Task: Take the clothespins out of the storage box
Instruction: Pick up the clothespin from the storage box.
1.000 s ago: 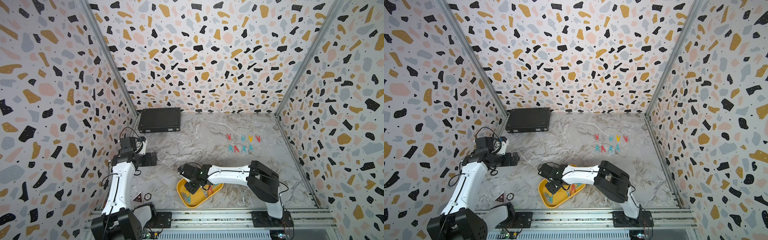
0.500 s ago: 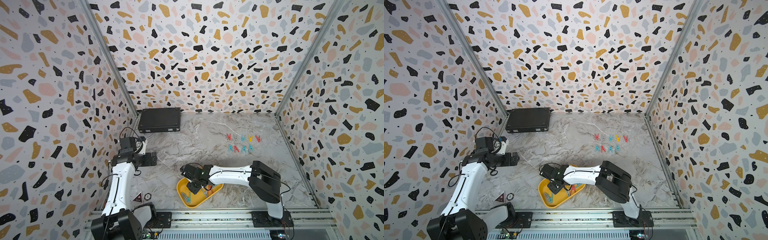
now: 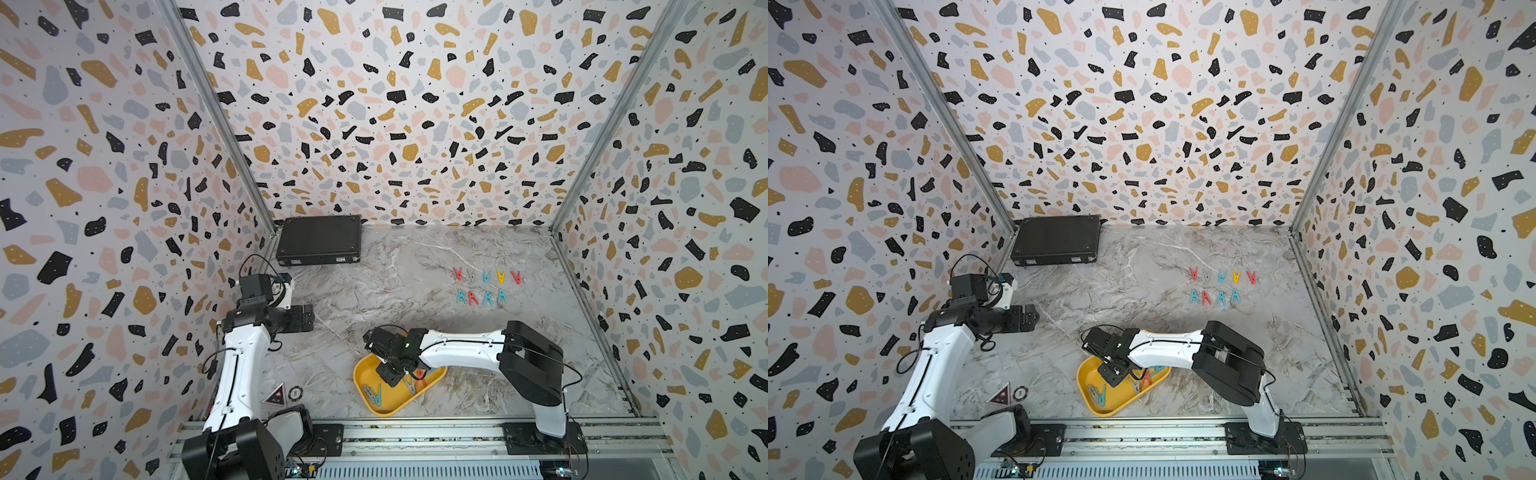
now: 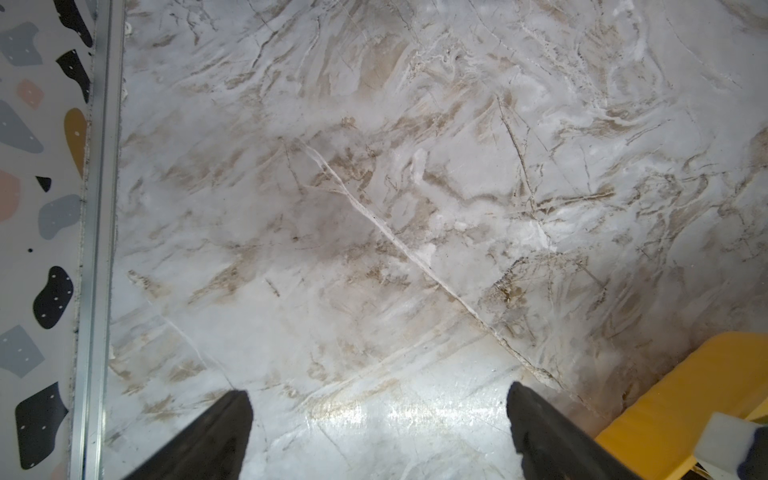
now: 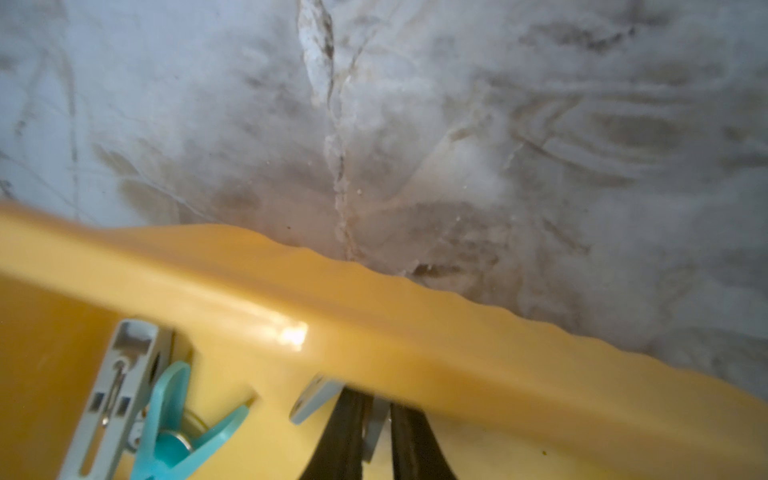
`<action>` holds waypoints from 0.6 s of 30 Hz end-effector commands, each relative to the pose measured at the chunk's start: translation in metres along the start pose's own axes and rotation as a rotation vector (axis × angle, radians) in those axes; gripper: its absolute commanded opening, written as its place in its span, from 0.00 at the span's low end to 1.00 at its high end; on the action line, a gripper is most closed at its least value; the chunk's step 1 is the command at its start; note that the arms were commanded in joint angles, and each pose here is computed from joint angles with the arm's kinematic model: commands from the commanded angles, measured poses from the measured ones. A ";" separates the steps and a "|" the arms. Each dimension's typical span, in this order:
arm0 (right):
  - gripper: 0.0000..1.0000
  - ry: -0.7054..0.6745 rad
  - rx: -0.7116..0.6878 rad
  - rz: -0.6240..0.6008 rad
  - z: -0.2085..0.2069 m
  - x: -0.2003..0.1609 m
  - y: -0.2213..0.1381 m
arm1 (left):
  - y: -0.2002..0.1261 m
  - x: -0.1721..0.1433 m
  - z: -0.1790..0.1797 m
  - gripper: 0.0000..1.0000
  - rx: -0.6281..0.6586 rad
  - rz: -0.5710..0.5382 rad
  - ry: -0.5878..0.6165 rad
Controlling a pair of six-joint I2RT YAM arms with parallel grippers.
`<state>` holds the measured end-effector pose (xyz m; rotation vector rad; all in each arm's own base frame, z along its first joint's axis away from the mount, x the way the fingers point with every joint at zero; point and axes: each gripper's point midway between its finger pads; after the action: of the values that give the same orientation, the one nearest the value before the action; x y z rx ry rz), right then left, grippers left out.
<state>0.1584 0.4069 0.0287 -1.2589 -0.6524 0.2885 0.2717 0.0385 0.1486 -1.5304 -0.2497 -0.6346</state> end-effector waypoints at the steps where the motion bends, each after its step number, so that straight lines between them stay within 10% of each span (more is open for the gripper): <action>1: 0.12 0.011 -0.022 0.005 -0.009 -0.005 -0.017 | -0.005 0.005 0.003 1.00 0.016 -0.029 0.000; 18: 0.00 -0.005 0.021 -0.204 -0.020 0.019 -0.122 | -0.003 0.004 -0.001 1.00 -0.012 -0.027 0.007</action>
<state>0.1621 0.3849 0.1292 -1.1340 -0.7568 0.1611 0.2717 0.0376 0.1495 -1.5329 -0.2513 -0.6400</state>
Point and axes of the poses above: each gripper's point midway between its finger pads, its own y axis out along the fingers, its own z axis along the line the jaws close on, x = y × z, and after that the axes turned 15 degrees about y, right-handed
